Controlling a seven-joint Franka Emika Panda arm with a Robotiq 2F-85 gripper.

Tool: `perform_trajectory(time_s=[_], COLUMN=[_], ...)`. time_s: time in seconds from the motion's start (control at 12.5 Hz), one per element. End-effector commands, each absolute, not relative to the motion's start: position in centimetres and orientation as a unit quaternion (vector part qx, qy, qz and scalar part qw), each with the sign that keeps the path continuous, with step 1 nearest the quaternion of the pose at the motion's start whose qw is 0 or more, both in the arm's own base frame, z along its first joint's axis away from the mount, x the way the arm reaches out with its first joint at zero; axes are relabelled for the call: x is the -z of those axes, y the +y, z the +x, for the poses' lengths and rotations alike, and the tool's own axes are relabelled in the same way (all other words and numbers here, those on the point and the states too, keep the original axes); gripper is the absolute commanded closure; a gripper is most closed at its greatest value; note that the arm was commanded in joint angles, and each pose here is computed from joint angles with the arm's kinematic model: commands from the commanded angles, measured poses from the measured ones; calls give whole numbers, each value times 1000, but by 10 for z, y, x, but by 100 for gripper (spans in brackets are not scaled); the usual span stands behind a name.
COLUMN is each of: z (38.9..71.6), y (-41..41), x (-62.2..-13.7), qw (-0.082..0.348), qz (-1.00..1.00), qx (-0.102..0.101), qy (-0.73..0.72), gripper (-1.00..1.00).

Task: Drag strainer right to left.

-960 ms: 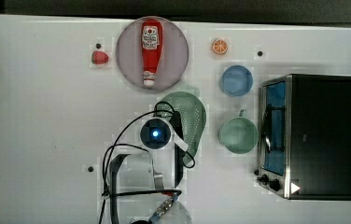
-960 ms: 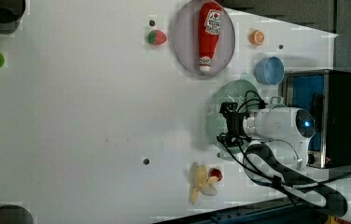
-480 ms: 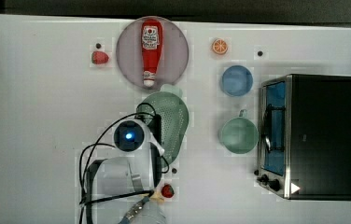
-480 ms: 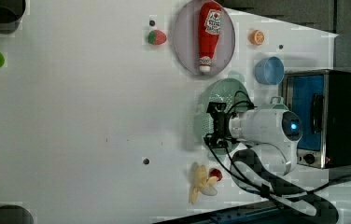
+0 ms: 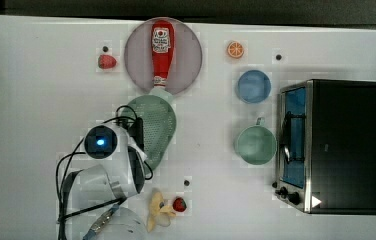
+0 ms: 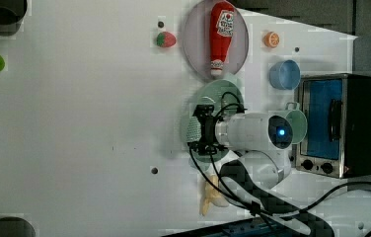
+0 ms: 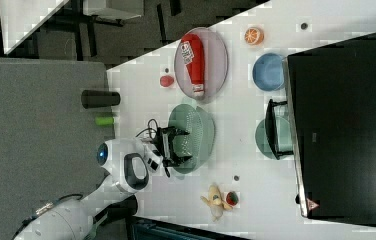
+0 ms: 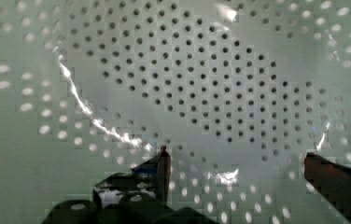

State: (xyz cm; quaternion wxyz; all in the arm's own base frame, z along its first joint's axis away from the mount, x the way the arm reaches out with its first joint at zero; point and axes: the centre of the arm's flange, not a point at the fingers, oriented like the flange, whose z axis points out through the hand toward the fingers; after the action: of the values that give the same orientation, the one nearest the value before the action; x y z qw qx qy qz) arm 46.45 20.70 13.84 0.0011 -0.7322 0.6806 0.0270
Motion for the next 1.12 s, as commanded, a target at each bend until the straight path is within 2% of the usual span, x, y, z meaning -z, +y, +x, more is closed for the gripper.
perform_trajectory(time_s=[0.08,0.48,1.12], z=[461,464,458], y=[243,293,363], x=[-140,-143,-145], qw=[1,5,20], qz=[-728,-721,-713], qx=[-34,-54,-59], qy=[684,690,698], gripper=[-100,-100,-100])
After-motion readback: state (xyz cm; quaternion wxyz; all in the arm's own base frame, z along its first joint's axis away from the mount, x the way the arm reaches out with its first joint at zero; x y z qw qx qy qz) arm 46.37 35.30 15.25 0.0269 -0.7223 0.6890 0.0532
